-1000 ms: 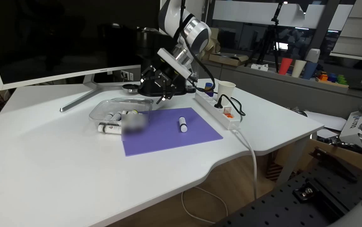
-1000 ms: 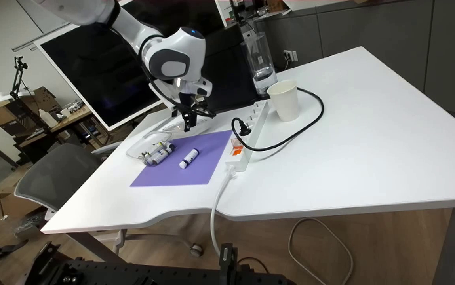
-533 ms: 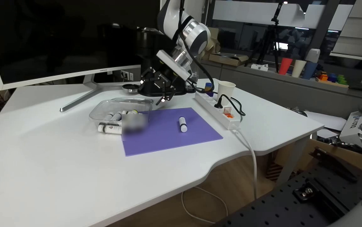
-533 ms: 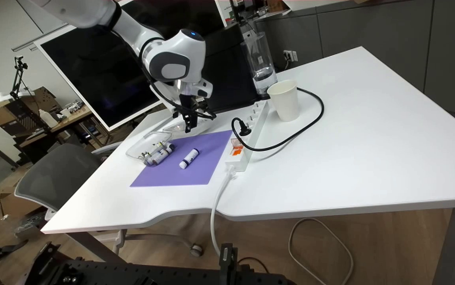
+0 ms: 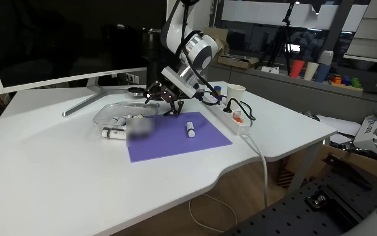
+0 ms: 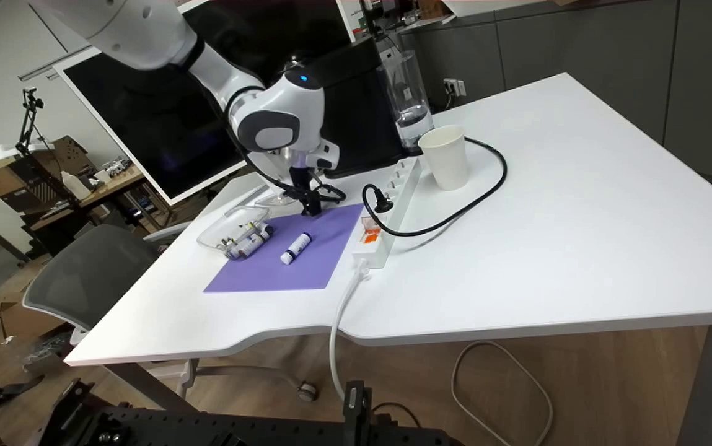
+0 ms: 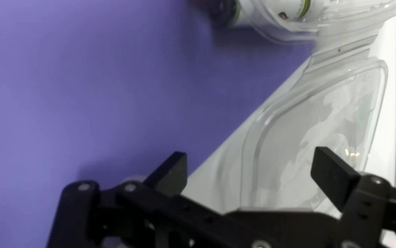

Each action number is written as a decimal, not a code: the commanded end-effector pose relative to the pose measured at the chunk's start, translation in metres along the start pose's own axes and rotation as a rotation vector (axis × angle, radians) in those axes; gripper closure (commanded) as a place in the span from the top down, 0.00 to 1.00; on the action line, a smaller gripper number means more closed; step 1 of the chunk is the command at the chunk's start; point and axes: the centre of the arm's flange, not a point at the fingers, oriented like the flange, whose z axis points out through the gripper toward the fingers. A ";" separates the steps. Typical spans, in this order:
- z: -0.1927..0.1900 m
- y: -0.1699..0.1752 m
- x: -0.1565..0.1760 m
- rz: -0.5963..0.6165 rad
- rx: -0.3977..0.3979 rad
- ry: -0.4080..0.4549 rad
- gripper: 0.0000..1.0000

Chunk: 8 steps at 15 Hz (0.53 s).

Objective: Close the lid on the clear container

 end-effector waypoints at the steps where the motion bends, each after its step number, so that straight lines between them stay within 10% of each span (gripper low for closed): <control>1: 0.006 -0.008 0.005 -0.048 0.068 0.081 1.00; 8: 0.005 -0.027 0.003 -0.095 0.181 0.117 1.00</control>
